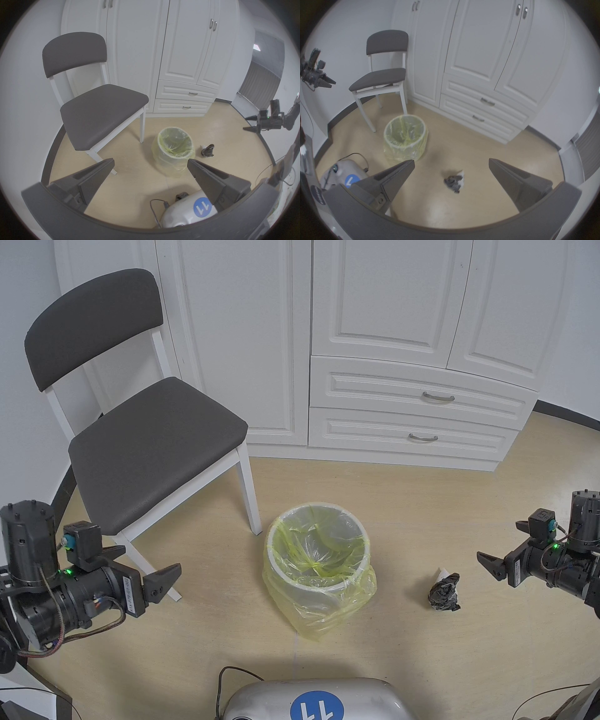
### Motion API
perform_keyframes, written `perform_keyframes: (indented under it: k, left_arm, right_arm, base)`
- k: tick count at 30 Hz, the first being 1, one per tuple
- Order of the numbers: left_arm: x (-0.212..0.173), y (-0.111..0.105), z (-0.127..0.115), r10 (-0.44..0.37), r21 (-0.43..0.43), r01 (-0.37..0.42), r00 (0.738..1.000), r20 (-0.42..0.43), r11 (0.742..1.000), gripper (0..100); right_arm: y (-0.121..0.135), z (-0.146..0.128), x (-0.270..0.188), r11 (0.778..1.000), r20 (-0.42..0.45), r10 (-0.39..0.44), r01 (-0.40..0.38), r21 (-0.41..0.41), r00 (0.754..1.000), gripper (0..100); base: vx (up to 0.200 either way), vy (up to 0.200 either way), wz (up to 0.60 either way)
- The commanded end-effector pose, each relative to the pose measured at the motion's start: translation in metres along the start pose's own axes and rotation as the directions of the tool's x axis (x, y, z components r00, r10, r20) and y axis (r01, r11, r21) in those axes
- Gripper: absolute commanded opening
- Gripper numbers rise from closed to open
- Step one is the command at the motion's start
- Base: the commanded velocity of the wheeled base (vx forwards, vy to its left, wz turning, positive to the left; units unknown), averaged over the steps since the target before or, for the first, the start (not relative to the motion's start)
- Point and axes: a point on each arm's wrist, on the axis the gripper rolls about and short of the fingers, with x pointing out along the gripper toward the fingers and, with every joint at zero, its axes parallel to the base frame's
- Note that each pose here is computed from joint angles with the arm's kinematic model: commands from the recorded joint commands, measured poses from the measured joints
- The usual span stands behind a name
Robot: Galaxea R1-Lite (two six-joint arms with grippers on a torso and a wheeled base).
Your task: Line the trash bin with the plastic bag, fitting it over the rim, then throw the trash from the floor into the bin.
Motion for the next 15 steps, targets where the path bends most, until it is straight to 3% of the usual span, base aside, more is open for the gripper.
perform_keyframes:
  k: [1, 2, 3, 4, 5, 7, 9, 10, 11, 14, 15]
  left_arm:
    - [-0.049, 0.003, 0.039, -0.09, -0.113, 0.097, 0.994, 0.066, 0.989, 100]
    - [-0.048, 0.003, 0.039, -0.088, -0.113, 0.095, 0.994, 0.063, 0.989, 100]
    - [-0.044, 0.006, 0.036, -0.068, -0.115, 0.072, 0.997, 0.039, 0.991, 100]
    - [-0.043, 0.006, 0.035, -0.064, -0.114, 0.068, 0.997, 0.036, 0.991, 100]
    - [-0.041, 0.007, 0.033, -0.061, -0.112, 0.063, 0.998, 0.024, 0.992, 100]
    - [-0.041, 0.007, 0.033, -0.061, -0.114, 0.063, 0.998, 0.024, 0.992, 100]
    - [-0.043, 0.007, 0.033, -0.058, -0.115, 0.061, 0.998, 0.03, 0.992, 100]
    - [-0.043, 0.007, 0.033, -0.058, -0.115, 0.061, 0.998, 0.03, 0.992, 100]
    - [-0.044, 0.007, 0.034, -0.057, -0.115, 0.062, 0.998, 0.039, 0.991, 100]
    - [-0.045, 0.008, 0.035, -0.055, -0.116, 0.06, 0.998, 0.044, 0.991, 100]
    - [-0.045, 0.008, 0.035, -0.052, -0.116, 0.058, 0.997, 0.049, 0.992, 100]
  right_arm:
    - [-0.02, 0.065, -0.043, 0.962, -0.207, 0.097, -0.038, 0.269, 0.974, 100]
    - [-0.021, 0.064, -0.042, 0.96, -0.218, 0.099, -0.036, 0.276, 0.971, 100]
    - [-0.024, 0.066, -0.029, 0.947, -0.297, 0.117, -0.016, 0.32, 0.948, 100]
    - [-0.024, 0.065, -0.027, 0.946, -0.307, 0.121, -0.016, 0.324, 0.944, 100]
    - [-0.029, 0.057, -0.01, 0.942, -0.369, 0.128, 0.003, 0.336, 0.921, 100]
    - [-0.033, 0.052, 0.0, 0.939, -0.392, 0.129, 0.015, 0.343, 0.911, 100]
    - [-0.043, 0.032, 0.04, 0.935, -0.454, 0.157, 0.017, 0.356, 0.877, 100]
    - [-0.044, 0.03, 0.042, 0.934, -0.457, 0.158, 0.017, 0.357, 0.875, 100]
    - [-0.052, 0.013, 0.072, 0.926, -0.498, 0.168, 0.037, 0.376, 0.851, 100]
    - [-0.056, 0.002, 0.09, 0.921, -0.523, 0.175, 0.048, 0.386, 0.834, 100]
    - [-0.062, -0.017, 0.116, 0.913, -0.564, 0.189, 0.068, 0.403, 0.804, 100]
  base:
    - [0.0, 0.0, 0.0]
    - [0.0, 0.0, 0.0]
    - [0.0, 0.0, 0.0]
    - [0.0, 0.0, 0.0]
    - [0.0, 0.0, 0.0]
    - [0.0, 0.0, 0.0]
    - [0.0, 0.0, 0.0]
    - [0.0, 0.0, 0.0]
    - [0.0, 0.0, 0.0]
    - [0.0, 0.0, 0.0]
    - [0.0, 0.0, 0.0]
